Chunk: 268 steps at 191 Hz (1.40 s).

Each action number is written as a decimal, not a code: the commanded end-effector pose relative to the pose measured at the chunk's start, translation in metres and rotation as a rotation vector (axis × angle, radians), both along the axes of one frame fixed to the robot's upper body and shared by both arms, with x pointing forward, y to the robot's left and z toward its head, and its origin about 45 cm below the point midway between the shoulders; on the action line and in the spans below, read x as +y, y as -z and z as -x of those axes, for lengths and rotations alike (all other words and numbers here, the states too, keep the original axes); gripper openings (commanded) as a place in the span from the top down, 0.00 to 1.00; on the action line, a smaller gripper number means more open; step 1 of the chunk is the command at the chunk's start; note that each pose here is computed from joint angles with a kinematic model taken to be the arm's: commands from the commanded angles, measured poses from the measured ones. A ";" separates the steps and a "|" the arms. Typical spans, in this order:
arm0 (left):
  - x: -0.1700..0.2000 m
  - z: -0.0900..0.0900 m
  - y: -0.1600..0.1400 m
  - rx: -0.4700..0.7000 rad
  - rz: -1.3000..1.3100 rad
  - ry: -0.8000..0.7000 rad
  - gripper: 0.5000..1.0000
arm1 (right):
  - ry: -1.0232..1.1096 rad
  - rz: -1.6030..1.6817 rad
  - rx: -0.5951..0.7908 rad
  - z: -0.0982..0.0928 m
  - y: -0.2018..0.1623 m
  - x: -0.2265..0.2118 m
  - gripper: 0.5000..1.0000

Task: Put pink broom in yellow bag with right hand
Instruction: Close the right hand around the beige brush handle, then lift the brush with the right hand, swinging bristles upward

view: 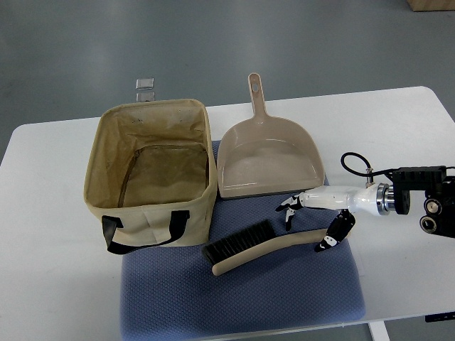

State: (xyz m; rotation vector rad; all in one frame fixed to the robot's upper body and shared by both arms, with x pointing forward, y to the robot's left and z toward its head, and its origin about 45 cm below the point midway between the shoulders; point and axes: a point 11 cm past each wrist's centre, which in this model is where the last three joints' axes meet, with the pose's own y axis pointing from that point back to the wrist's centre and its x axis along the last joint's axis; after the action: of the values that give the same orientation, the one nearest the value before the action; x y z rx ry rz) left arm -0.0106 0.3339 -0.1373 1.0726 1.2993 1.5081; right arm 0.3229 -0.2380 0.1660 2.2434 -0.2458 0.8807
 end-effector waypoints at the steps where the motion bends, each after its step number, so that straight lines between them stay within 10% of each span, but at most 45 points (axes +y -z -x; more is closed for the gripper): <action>1: 0.000 0.000 0.000 0.000 0.000 0.000 0.00 | -0.014 0.028 -0.032 -0.003 0.001 -0.005 0.14; 152: 0.000 0.000 0.000 0.000 0.000 0.000 0.00 | -0.077 0.049 -0.058 0.000 0.003 0.000 0.41; 227: 0.000 0.000 0.000 0.000 0.000 0.000 0.00 | -0.110 0.025 -0.057 0.002 0.000 0.002 0.99; 268: 0.000 0.000 0.000 0.000 0.000 0.000 0.00 | -0.130 0.000 -0.057 0.004 -0.003 0.002 1.00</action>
State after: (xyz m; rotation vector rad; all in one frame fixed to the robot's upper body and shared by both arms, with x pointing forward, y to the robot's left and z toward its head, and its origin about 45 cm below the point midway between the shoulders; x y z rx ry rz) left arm -0.0105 0.3339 -0.1373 1.0723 1.2990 1.5083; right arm 0.3191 -0.2353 0.1671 2.2438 -0.1288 1.0067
